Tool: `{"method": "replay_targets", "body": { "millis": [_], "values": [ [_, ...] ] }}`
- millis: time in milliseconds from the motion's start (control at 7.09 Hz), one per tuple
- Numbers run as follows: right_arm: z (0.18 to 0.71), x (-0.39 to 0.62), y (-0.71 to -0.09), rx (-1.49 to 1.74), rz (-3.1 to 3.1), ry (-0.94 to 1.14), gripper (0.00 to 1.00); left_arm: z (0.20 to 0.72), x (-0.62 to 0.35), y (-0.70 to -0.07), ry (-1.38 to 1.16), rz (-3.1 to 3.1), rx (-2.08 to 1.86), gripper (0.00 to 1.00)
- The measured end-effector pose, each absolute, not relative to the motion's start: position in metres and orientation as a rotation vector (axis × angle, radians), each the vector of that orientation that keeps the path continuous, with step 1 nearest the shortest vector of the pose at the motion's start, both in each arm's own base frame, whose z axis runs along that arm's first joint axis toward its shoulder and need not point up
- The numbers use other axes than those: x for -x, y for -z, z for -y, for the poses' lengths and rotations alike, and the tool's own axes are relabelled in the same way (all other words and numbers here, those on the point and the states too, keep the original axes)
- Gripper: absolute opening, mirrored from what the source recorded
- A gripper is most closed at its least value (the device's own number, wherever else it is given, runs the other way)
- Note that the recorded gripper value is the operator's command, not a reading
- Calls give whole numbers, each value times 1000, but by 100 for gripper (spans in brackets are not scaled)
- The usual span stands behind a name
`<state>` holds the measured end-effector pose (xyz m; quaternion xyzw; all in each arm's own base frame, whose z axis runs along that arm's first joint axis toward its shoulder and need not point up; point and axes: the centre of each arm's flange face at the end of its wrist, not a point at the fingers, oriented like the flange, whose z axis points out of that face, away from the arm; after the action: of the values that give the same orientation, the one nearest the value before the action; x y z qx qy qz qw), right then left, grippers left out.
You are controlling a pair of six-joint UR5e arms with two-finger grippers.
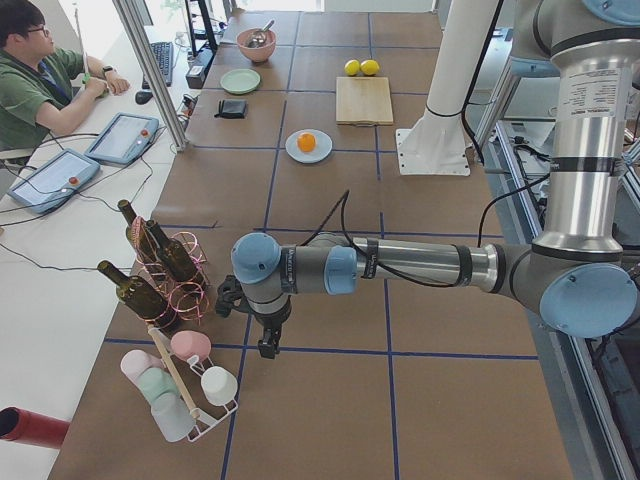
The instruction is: Pick orange to plate
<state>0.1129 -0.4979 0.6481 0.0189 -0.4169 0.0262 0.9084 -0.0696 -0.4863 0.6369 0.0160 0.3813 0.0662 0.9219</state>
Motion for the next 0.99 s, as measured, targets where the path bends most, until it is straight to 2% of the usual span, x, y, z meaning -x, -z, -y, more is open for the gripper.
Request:
{"method": "replay_targets", "body": {
  "millis": [988],
  "values": [
    [497,-113,-652,-32,852,-59,100,476,84,-633,-11,-851,40,100]
  ]
}}
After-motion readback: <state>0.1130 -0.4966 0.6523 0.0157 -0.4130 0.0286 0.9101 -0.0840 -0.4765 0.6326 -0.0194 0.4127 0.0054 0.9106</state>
